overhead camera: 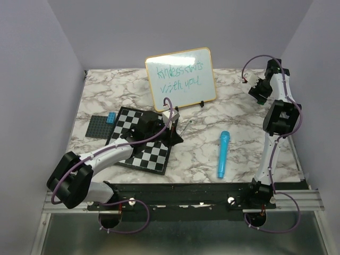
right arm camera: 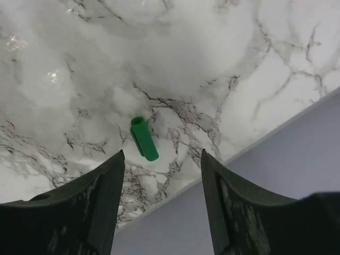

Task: Write a sentence on the whiteboard
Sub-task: Pick up the pen cap from the corner of the board.

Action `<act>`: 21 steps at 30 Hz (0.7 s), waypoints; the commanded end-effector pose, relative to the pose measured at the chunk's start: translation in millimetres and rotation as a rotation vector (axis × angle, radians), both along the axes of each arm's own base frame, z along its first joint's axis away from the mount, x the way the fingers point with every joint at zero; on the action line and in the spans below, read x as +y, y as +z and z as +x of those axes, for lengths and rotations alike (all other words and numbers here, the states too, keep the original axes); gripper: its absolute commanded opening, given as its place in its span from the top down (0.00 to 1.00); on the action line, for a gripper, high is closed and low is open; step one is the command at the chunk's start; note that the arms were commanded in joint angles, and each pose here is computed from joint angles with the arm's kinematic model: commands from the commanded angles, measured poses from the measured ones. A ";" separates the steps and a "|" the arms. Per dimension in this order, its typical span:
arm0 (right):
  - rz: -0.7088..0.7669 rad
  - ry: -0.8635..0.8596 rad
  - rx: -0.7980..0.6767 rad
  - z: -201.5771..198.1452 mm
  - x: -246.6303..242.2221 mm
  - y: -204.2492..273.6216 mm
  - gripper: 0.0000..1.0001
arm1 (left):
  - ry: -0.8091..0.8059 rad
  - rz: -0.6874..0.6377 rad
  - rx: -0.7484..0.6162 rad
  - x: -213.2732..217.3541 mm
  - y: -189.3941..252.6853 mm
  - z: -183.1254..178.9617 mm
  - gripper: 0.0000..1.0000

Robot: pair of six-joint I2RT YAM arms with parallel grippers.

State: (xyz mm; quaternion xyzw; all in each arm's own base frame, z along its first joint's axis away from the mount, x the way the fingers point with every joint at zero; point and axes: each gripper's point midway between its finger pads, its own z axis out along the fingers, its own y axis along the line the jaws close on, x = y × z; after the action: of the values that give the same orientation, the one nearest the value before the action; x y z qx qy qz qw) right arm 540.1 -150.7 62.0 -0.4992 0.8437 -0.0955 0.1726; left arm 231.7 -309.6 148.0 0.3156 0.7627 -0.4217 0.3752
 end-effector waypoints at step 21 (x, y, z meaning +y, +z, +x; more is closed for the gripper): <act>0.060 0.059 0.148 -19.3 -5.1 -42.5 0.40 | -0.019 -0.020 -0.002 -5.1 17.4 7.3 1.00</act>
State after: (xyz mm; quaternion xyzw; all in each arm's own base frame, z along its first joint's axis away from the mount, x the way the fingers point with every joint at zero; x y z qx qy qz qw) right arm 530.3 -153.3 31.4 -0.5187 0.8414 -0.0543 0.1417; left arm 237.3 -311.9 153.2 0.3139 0.7633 -0.4259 0.3707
